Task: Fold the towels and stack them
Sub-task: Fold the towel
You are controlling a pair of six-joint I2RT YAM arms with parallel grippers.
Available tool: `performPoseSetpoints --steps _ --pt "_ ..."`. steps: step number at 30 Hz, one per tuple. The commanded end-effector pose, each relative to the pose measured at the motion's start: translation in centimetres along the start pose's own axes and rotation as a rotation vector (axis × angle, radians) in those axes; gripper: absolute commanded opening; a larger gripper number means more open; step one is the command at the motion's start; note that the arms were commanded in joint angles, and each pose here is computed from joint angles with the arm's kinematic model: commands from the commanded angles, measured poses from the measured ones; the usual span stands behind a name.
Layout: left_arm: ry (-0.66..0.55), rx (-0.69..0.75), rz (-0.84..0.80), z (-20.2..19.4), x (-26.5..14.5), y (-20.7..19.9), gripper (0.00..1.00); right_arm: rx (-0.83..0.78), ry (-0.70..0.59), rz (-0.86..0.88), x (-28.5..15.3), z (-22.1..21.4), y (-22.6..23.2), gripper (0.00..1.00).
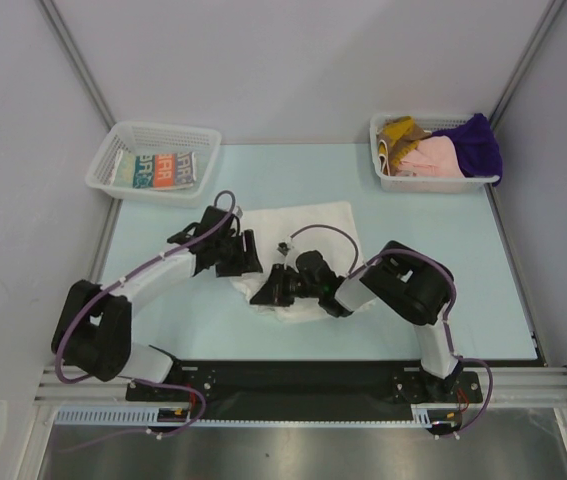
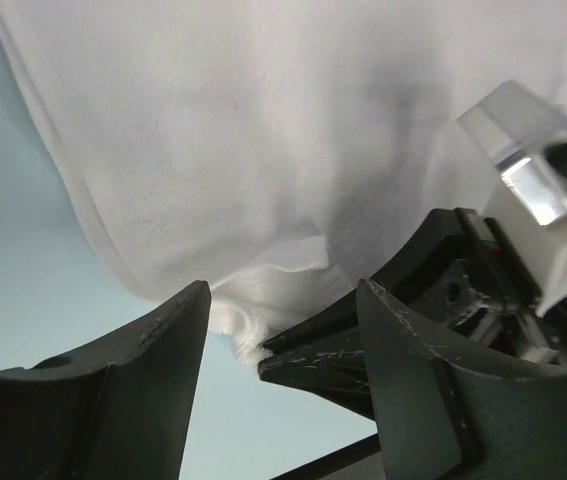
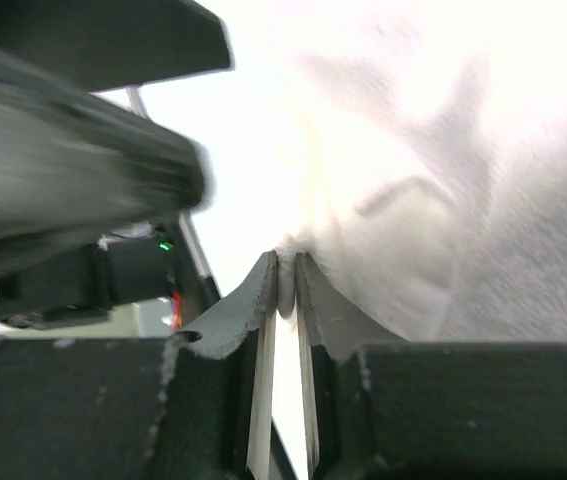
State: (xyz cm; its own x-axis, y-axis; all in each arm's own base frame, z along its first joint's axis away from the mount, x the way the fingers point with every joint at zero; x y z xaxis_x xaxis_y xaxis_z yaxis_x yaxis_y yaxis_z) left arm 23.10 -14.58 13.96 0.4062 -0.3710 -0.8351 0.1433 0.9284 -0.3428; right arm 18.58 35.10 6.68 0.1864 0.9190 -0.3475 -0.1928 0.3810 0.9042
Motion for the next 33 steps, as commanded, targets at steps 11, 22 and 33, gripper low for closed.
performPoseSetpoints --steps 11,22,33 --pt "-0.123 -0.065 0.057 -2.8 -4.5 1.2 0.56 0.062 0.005 0.136 0.3 0.2 1.2 0.11" --pt "-0.087 -0.174 0.002 -6.5 -2.8 2.4 0.37 0.12 -0.018 0.161 -0.4 0.3 0.5 0.15" --pt "-0.046 -0.183 -0.029 -6.7 -0.6 2.5 0.17 0.162 -0.023 0.213 -0.8 0.3 0.7 0.24"
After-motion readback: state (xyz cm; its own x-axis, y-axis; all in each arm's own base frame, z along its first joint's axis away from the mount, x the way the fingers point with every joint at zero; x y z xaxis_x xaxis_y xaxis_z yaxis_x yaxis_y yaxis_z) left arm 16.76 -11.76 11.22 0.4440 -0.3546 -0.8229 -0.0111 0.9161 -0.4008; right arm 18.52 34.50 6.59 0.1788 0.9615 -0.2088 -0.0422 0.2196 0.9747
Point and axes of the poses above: each gripper's point midway between its finger pads, its own x axis out along the fingers, its own y axis along the line the jaws close on, z = x × y, the point moved 9 cm from there along -x, back along the fingers, and after that the axes turned 6 degrees about x, right-handed, at the moved point
